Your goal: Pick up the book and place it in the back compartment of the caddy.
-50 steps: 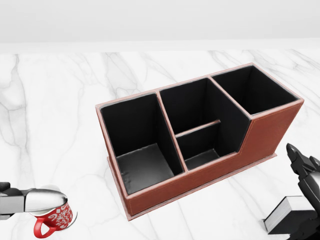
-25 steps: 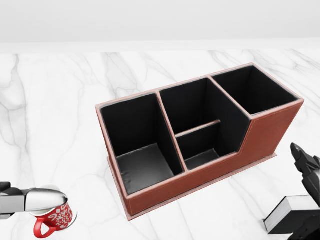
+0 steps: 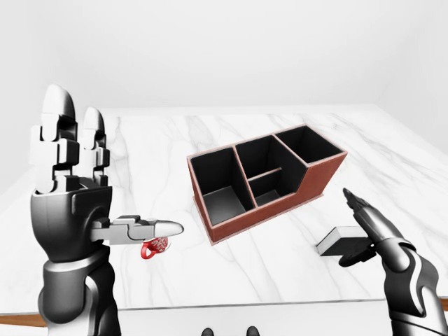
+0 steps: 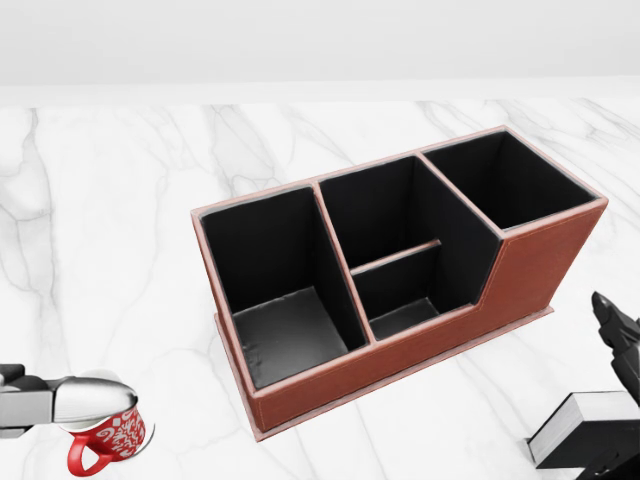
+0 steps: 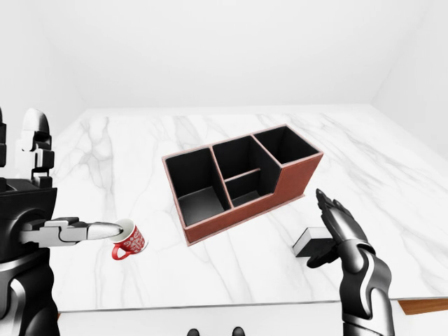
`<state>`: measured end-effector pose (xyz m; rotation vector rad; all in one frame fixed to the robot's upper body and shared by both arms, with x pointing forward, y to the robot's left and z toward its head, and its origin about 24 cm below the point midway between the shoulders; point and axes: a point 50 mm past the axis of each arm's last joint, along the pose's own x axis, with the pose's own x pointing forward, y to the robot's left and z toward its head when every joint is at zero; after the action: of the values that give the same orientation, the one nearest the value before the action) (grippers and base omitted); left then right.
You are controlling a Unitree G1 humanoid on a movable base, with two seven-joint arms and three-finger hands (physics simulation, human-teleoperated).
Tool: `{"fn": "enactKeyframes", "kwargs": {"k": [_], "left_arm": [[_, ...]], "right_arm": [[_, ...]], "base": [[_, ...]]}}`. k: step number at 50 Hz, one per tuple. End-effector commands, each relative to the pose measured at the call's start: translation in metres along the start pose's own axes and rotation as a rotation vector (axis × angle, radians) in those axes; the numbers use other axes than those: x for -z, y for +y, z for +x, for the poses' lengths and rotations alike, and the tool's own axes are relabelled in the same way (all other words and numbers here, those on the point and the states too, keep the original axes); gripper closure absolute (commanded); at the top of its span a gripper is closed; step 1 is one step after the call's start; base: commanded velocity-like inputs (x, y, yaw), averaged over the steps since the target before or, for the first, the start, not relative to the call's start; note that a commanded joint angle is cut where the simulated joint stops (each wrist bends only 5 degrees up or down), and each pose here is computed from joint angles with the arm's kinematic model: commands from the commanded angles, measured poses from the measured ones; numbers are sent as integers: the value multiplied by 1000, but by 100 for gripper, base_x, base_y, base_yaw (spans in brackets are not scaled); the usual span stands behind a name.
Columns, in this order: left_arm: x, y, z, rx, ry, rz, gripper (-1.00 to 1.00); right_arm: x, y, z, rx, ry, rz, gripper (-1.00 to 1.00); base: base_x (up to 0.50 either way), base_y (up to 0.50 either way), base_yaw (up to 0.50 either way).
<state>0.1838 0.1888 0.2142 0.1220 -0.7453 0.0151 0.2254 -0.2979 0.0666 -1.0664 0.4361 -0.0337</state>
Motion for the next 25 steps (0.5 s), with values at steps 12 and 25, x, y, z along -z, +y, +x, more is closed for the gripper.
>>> {"fn": "enactKeyframes", "kwargs": {"k": [12, 25], "left_arm": [[1, 0, 0, 1, 4, 1, -100], [1, -1, 0, 2, 6, 1, -100]], "right_arm": [[7, 1, 7, -7, 22, 3, -100], [11, 1, 7, -6, 36, 6, -100]], "base": [[0, 0, 0], [0, 0, 0]]}}
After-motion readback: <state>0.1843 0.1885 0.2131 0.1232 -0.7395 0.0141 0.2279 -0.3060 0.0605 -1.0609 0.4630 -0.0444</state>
